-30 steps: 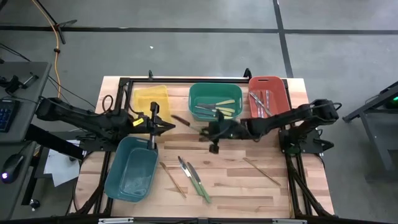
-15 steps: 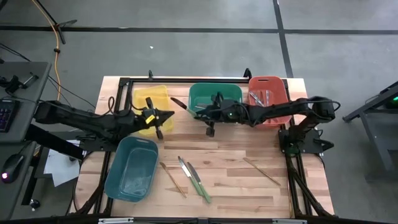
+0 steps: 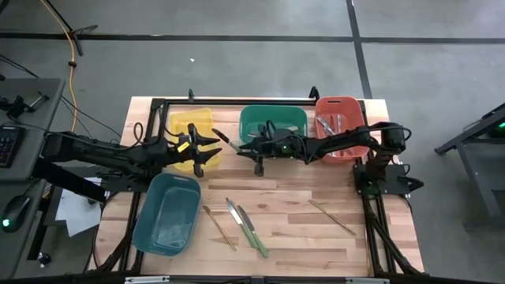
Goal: Sort silverware by color (type)
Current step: Put the green knife into the yellow bin
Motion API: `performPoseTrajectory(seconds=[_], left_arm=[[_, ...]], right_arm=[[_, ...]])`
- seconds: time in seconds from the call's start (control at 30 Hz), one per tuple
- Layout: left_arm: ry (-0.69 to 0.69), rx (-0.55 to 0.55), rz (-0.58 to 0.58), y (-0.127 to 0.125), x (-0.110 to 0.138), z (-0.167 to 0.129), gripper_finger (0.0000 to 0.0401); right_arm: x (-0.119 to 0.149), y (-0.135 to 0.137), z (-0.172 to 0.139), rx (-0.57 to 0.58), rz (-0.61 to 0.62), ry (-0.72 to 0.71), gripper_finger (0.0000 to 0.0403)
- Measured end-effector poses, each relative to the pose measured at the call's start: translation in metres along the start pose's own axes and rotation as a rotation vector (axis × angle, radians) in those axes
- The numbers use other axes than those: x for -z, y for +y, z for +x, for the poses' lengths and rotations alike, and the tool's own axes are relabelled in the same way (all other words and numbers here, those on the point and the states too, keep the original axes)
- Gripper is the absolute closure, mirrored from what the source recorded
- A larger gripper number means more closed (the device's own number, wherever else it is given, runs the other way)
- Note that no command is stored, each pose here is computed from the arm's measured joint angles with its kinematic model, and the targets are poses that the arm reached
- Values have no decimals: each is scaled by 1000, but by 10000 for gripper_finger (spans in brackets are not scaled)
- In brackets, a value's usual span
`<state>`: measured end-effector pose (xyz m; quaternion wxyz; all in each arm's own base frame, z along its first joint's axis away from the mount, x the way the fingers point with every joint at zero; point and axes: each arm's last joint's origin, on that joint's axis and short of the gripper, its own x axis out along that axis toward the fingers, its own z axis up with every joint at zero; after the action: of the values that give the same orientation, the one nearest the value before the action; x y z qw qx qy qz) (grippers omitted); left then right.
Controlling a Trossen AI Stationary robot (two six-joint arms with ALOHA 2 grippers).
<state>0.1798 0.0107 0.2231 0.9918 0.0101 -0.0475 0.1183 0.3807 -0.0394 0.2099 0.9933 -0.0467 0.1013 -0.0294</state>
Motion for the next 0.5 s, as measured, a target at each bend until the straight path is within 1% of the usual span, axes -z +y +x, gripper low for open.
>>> performPoseTrajectory(seconds=[0.13,0.23,0.37,0.5], left_arm=[[-18,12,-17,-1,-1,1,219],[-31,53,-32,-3,-1,3,197],[13,55,-25,-5,4,11,182],[36,44,-20,-7,4,23,181]], right_arm=[[3,2,3,-3,1,-18,352],[3,4,5,-5,0,-30,352],[3,4,5,-7,-5,-33,352],[2,8,5,-17,-8,-37,352]])
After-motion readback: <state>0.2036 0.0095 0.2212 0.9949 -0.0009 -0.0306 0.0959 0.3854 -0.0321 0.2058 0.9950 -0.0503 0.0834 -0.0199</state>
